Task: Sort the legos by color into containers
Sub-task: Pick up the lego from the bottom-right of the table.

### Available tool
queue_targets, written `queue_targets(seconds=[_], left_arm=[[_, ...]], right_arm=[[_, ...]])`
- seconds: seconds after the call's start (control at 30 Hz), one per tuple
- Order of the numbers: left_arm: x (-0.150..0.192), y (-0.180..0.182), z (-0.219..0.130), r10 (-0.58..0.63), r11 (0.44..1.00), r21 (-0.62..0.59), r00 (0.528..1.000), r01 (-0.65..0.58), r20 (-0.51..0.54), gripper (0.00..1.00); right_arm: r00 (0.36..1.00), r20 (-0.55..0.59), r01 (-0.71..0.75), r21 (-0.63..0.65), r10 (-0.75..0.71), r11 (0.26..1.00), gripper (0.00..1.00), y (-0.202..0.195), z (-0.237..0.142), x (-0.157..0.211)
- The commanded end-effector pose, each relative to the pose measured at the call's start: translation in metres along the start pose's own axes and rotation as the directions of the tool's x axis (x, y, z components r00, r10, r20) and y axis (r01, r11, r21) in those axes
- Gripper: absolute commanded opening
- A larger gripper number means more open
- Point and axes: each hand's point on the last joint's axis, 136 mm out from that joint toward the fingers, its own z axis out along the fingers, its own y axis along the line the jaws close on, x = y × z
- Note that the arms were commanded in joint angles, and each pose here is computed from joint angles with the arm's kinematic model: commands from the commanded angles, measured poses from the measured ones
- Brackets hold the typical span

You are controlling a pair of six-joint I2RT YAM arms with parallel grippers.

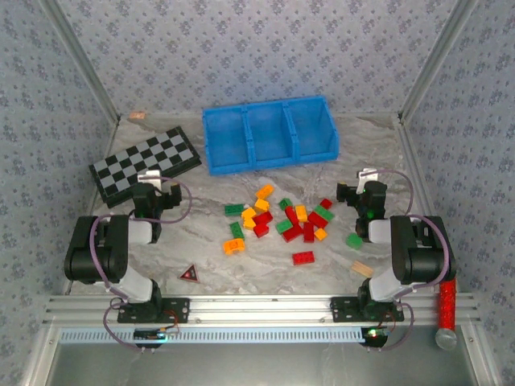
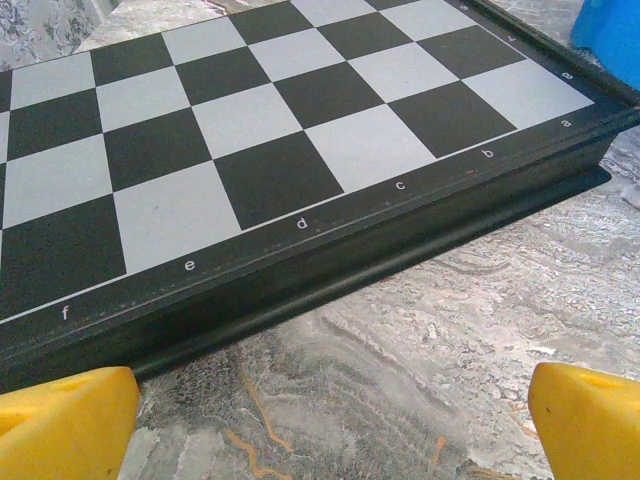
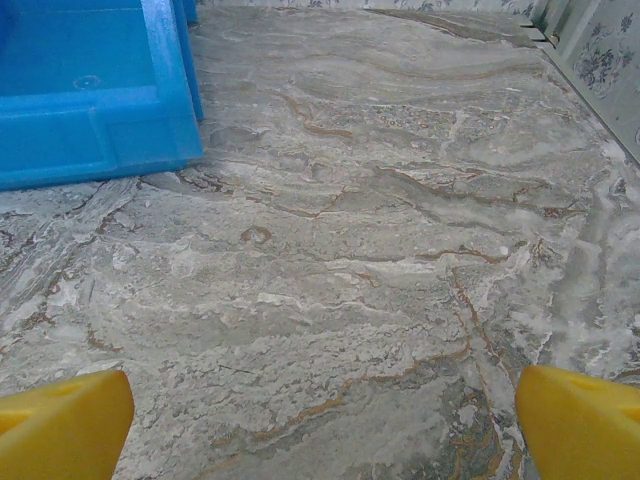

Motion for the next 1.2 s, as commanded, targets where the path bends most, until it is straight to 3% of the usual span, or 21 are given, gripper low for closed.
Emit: queue_targets(seconds=[0.0, 0.6, 0.7, 0.77, 0.83, 1.0, 1.17], left_arm=[[-0.018, -0.002, 0.001, -0.001, 1.0, 0.009, 0.999, 0.001, 0.053, 1.0], [-0.019, -0.002, 0.001, -0.004, 1.0, 0.016, 0.999, 0.003, 0.052, 1.0], [-0.019, -0.002, 0.001, -0.006, 1.0, 0.017, 0.999, 0.005, 0.052, 1.0], [-0.019, -0.01, 0.002, 0.003, 0.997, 0.079, 0.999, -0.006, 0.044, 1.0], [-0.023, -0.012, 0.002, 0.012, 0.995, 0.094, 0.999, -0.015, 0.033, 1.0], [-0.079, -0.006, -0.02, 0.062, 0.997, -0.047, 0.998, -0.064, -0.03, 1.0], [-0.141, -0.016, -0.064, 0.113, 0.991, -0.065, 0.992, -0.116, -0.048, 1.0]], right_arm=[[1.0, 0.023, -0.014, 0.003, 0.014, 1.0, 1.0, 0.0, 0.0, -0.007], [0.999, 0.029, -0.018, 0.005, 0.018, 1.0, 1.0, -0.002, -0.001, -0.008], [1.0, 0.014, -0.024, 0.07, 0.023, 0.997, 1.0, -0.01, -0.007, -0.021], [0.999, -0.022, -0.032, 0.115, 0.035, 0.993, 1.0, -0.016, -0.017, -0.036], [0.996, -0.045, -0.075, 0.103, 0.08, 0.992, 1.0, -0.013, -0.032, -0.051], [0.964, -0.1, -0.232, 0.135, 0.246, 0.963, 1.0, 0.0, -0.083, -0.078], [0.867, -0.291, -0.342, 0.243, 0.405, 0.908, 0.99, 0.007, -0.131, -0.055]])
